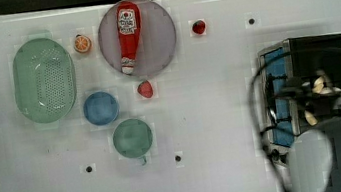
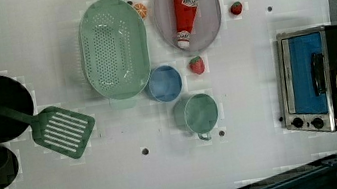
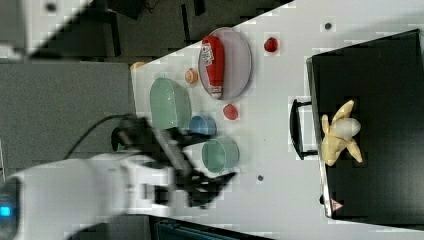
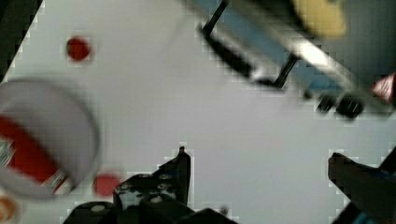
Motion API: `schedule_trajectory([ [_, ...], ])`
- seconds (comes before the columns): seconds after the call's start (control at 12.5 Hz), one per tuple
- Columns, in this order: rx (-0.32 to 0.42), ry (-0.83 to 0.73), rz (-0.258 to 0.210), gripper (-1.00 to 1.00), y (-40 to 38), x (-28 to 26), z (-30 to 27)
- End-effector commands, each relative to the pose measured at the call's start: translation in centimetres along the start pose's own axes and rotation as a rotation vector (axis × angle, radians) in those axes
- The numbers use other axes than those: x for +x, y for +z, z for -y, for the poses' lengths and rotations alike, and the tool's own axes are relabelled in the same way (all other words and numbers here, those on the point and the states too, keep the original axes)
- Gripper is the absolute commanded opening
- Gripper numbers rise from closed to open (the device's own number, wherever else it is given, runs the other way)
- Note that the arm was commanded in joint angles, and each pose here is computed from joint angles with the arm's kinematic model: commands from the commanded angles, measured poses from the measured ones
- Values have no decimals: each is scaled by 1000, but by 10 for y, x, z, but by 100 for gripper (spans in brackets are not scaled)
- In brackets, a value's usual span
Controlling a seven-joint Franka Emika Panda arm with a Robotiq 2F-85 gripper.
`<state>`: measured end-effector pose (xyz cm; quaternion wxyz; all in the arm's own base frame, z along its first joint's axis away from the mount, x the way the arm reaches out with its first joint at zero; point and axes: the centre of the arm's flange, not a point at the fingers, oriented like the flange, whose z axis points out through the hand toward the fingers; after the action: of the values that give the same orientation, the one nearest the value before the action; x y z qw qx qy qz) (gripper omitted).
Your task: Pick banana from oven and place on table.
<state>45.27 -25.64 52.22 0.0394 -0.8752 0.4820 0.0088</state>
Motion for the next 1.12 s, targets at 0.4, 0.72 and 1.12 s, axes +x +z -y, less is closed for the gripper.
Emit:
schedule_trajectory([
  [0.4,-93,-282,-125,100,61,86,-44],
  [0.72,-105,-209,-100,100,112,107,-56],
  [1.12,-99,-168,-68,70,144,106,-68],
])
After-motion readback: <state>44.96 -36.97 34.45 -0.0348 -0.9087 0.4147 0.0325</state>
